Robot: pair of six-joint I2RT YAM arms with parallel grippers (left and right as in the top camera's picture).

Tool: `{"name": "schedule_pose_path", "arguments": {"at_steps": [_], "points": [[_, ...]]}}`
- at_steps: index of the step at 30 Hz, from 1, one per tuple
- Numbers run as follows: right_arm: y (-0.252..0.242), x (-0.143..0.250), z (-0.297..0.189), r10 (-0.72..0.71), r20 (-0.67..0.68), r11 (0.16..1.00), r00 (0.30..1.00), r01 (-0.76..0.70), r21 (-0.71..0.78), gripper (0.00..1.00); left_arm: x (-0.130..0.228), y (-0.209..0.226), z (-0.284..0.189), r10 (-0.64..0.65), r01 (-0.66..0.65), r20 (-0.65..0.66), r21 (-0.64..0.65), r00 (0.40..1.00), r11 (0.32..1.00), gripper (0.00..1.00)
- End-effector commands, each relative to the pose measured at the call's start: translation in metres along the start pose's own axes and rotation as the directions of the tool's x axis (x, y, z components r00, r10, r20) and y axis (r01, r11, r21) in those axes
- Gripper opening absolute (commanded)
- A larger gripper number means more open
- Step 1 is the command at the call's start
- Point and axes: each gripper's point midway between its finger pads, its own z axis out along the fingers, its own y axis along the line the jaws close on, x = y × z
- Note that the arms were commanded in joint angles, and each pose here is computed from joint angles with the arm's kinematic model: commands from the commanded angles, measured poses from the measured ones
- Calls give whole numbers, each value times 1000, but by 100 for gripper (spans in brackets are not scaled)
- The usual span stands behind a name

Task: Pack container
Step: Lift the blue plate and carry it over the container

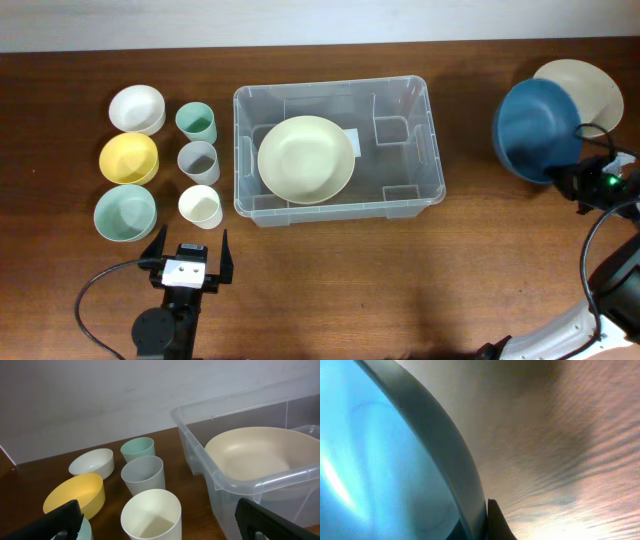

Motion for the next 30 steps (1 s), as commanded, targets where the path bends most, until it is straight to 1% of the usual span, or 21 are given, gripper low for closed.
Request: {"name": "schedule_pose_path", "arguments": {"at_steps": [1, 5, 9, 14, 18, 24, 27, 30], "points": [[72, 16, -32, -125, -1, 968, 992, 122, -220, 4, 1, 2, 0, 12, -12, -3, -7, 1000, 1000, 100], [119, 42, -54, -222, 25, 942, 975, 221, -253, 4, 1, 2, 0, 12, -12, -3, -8, 1000, 1000, 100], [173, 84, -70, -376, 58, 886, 925, 377, -271, 4, 1, 2, 0, 12, -12, -3, -8, 1000, 1000, 100], [217, 138, -65, -470, 90, 859, 878, 479, -182, 4, 1, 2, 0, 12, -12, -3, -8, 1000, 1000, 100], [236, 185, -41, -556, 68, 821, 829, 560, -112, 4, 1, 2, 0, 12, -12, -3, -7, 1000, 1000, 100], [235, 240, 19, -606, -9, 795, 795, 606, 14, 4, 1, 2, 0, 12, -12, -3, -7, 1000, 1000, 100], [233, 265, 49, -627, -65, 777, 776, 629, 18, 4, 1, 2, 0, 12, -12, -3, -7, 1000, 1000, 100], [226, 286, 75, -620, -129, 779, 774, 627, 14, 4, 1, 2, 0, 12, -12, -3, -8, 1000, 1000, 100]]}}
